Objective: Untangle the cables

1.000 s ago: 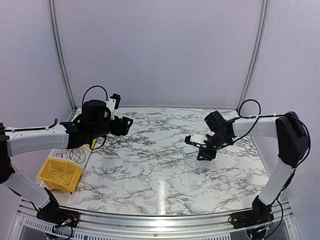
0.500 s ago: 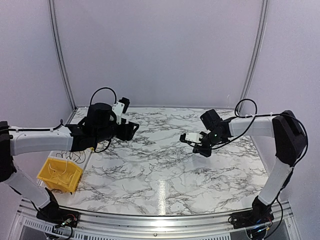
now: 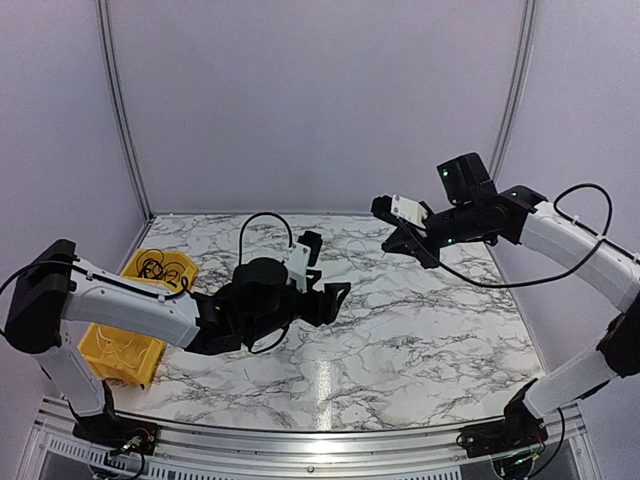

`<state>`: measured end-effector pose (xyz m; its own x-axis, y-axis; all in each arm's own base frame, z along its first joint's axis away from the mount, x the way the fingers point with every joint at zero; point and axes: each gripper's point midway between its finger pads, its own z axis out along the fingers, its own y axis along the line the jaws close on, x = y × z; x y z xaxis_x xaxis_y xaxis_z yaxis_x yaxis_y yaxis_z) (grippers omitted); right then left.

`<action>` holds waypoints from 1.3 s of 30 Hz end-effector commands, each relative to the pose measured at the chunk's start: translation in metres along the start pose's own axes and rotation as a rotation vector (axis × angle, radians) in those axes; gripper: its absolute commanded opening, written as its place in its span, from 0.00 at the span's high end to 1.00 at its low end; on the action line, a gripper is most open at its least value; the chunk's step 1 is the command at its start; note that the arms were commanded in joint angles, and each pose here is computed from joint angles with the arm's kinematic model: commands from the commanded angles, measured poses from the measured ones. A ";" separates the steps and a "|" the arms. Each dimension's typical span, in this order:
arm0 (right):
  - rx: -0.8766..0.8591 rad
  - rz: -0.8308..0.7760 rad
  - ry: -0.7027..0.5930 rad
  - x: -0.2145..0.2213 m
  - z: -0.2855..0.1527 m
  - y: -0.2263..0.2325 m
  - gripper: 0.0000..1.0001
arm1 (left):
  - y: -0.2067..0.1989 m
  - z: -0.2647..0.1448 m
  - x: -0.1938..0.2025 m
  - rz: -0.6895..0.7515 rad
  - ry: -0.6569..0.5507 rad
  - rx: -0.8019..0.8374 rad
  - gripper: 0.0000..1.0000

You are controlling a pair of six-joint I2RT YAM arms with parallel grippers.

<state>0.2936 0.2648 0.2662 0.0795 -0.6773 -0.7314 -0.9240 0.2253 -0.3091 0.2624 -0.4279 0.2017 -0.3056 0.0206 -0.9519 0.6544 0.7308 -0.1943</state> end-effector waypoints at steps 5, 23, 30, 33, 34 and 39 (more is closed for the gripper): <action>-0.111 0.050 0.108 0.014 0.022 0.029 1.00 | -0.012 0.013 -0.054 -0.161 -0.254 0.011 0.27; -0.150 0.043 0.034 -0.014 0.007 0.040 1.00 | 0.021 0.050 -0.030 -0.267 -0.217 -0.064 0.51; -0.173 0.009 -0.110 -0.071 -0.040 0.038 1.00 | 0.097 0.051 0.018 -0.426 -0.169 -0.259 0.56; -0.197 -0.009 -0.168 -0.095 -0.065 0.041 1.00 | 0.142 0.043 0.030 -0.450 -0.154 -0.341 0.56; -0.190 -0.023 -0.196 -0.104 -0.076 0.040 1.00 | 0.156 0.036 0.032 -0.444 -0.153 -0.374 0.56; -0.163 -0.028 -0.228 -0.108 -0.092 0.034 1.00 | 0.191 0.011 0.040 -0.394 -0.117 -0.458 0.55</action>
<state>0.2317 0.2878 0.3817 0.1790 -0.5186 -0.8360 -0.9586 0.0994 -0.2669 0.3852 -0.3145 0.1111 -0.3904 -0.3648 -0.8452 0.1587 0.8777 -0.4522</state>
